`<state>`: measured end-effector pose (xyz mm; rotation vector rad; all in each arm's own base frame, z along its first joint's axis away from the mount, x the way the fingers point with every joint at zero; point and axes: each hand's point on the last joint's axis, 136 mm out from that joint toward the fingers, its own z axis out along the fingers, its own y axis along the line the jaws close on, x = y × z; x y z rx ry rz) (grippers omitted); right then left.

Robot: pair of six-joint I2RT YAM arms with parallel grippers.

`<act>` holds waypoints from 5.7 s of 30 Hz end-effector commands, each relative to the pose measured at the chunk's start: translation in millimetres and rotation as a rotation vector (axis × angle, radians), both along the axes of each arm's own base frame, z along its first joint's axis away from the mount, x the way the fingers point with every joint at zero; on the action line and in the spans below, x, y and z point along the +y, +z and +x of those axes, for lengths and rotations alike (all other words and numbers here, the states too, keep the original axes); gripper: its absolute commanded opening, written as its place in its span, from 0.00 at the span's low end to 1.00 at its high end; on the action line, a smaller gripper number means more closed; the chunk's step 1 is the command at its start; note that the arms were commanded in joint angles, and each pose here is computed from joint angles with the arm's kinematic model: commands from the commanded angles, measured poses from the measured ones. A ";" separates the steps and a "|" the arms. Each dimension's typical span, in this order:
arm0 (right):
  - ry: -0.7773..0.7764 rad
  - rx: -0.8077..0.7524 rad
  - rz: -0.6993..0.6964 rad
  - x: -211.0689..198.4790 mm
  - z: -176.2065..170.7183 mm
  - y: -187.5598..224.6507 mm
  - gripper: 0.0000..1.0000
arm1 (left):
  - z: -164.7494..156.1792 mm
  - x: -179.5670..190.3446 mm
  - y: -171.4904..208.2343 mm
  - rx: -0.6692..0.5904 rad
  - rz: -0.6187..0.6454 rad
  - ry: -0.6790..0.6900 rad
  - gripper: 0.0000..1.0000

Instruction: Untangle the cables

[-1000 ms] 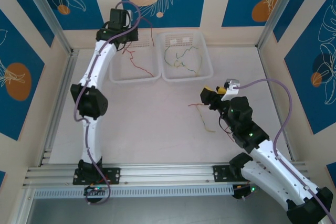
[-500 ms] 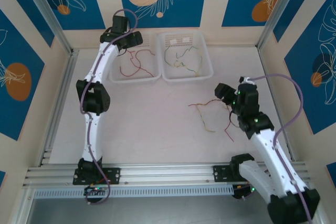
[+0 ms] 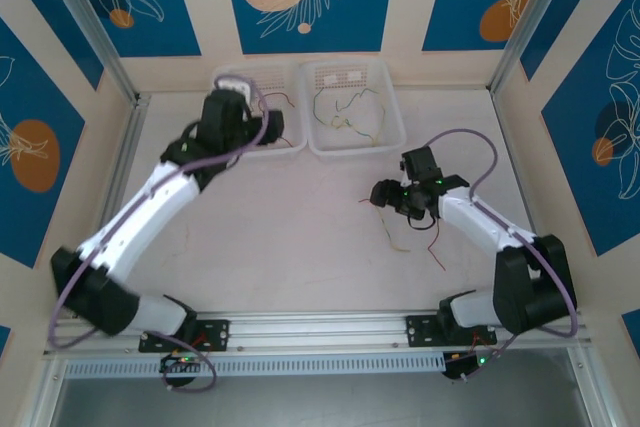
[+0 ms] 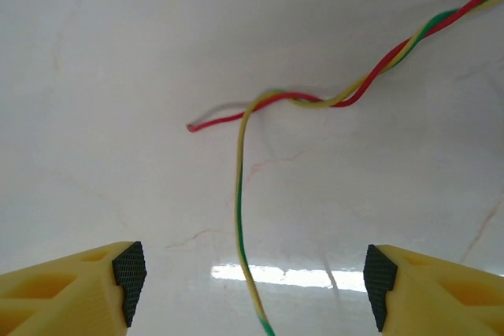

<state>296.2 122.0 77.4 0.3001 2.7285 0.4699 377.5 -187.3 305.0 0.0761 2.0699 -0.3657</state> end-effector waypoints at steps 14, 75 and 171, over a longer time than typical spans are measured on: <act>0.151 -0.033 -0.042 37.3 16.1 -26.1 0.00 | -55.7 -15.7 -100.1 0.071 0.070 -0.183 0.93; 0.440 -0.484 0.241 77.5 -37.4 139.9 0.00 | -83.5 -96.0 -87.5 -0.065 0.109 -0.691 0.00; -0.051 -0.924 0.316 -58.8 -50.5 300.8 0.00 | 248.9 77.2 -122.8 0.017 0.355 0.019 0.21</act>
